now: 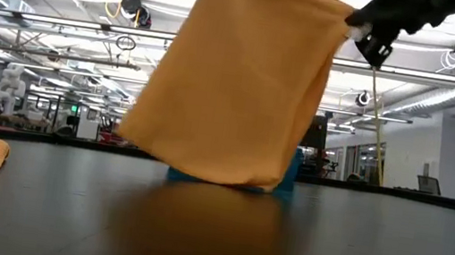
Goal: Fold microfiber towels
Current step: Fold the right orange microfiber towel, then put the folded orange microfiber towel into the blue bin
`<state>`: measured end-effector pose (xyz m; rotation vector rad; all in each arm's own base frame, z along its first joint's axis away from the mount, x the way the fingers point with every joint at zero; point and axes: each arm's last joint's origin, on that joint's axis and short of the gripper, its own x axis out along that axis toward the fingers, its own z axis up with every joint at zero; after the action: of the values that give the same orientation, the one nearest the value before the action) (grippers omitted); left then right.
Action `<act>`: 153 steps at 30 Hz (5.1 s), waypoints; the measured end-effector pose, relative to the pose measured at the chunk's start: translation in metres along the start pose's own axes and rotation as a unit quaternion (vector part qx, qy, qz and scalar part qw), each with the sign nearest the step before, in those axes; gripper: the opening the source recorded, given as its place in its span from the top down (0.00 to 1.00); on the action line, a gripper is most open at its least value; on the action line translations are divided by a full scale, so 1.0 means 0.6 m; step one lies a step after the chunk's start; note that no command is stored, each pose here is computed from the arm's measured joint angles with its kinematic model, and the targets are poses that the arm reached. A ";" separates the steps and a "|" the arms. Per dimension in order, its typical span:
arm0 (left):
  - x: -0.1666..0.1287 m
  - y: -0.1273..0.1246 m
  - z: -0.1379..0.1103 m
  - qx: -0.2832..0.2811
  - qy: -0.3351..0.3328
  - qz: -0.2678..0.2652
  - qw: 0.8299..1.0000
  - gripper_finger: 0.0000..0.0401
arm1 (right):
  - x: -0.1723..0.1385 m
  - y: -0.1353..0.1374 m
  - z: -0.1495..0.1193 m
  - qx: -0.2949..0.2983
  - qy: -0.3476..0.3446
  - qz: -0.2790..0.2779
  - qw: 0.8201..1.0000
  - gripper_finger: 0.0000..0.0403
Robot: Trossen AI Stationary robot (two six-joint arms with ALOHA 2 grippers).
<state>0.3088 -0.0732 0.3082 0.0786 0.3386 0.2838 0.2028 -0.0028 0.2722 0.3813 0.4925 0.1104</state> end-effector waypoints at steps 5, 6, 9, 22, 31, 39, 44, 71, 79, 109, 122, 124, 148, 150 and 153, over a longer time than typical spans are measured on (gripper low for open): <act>-0.025 -0.029 -0.006 -0.026 -0.029 -0.039 0.998 0.99 | -0.003 0.024 0.009 0.012 0.009 0.076 0.997 1.00; -0.034 -0.034 -0.002 -0.027 -0.036 -0.048 0.998 0.99 | -0.004 0.033 0.014 0.009 0.004 0.094 0.996 1.00; -0.053 -0.047 0.012 -0.032 -0.068 -0.076 0.994 0.99 | -0.010 0.055 0.028 0.006 -0.011 0.136 0.991 1.00; -0.042 -0.033 -0.002 -0.117 -0.033 -0.069 0.990 0.99 | 0.004 0.041 0.029 0.106 0.048 0.074 0.990 1.00; 0.018 0.041 -0.129 -0.193 0.014 -0.022 0.981 0.99 | 0.080 -0.042 -0.007 0.155 0.136 -0.076 0.976 1.00; 0.038 0.117 -0.206 -0.135 0.033 0.041 0.989 0.99 | 0.123 -0.100 -0.007 0.108 0.116 -0.141 0.977 1.00; 0.044 0.155 -0.225 -0.119 0.029 0.054 0.991 0.99 | 0.132 -0.118 -0.004 0.073 0.100 -0.170 0.978 1.00; -0.013 0.089 -0.314 0.065 -0.005 -0.112 0.992 0.99 | 0.218 -0.028 -0.086 -0.077 0.113 -0.061 0.989 1.00; -0.024 0.065 -0.322 0.085 0.014 -0.139 0.987 0.99 | 0.248 -0.024 -0.110 -0.081 0.120 -0.021 0.989 1.00; -0.039 0.035 -0.341 0.095 0.056 -0.184 0.977 0.58 | 0.262 0.008 -0.141 -0.089 0.161 0.066 0.981 0.66; -0.078 0.056 -0.295 0.056 0.013 -0.184 0.981 0.59 | 0.204 -0.002 -0.098 -0.081 0.114 0.001 0.990 0.66; -0.076 0.062 -0.294 0.049 0.016 -0.156 0.986 0.60 | 0.205 -0.021 -0.099 -0.057 0.110 -0.023 0.992 0.66; 0.032 0.123 -0.336 -0.077 0.089 -0.220 0.968 0.73 | 0.264 -0.163 -0.143 0.132 0.117 -0.005 0.984 0.33; 0.036 0.122 -0.334 -0.077 0.089 -0.218 0.969 0.73 | 0.263 -0.162 -0.142 0.130 0.114 -0.005 0.985 0.36; 0.040 0.121 -0.327 -0.077 0.083 -0.218 0.969 0.73 | 0.263 -0.162 -0.142 0.118 0.114 -0.005 0.986 0.44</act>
<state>0.2449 0.0090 0.1249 -0.1725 0.4875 -0.1216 0.3014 -0.0340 0.0964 0.6028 0.7375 0.0863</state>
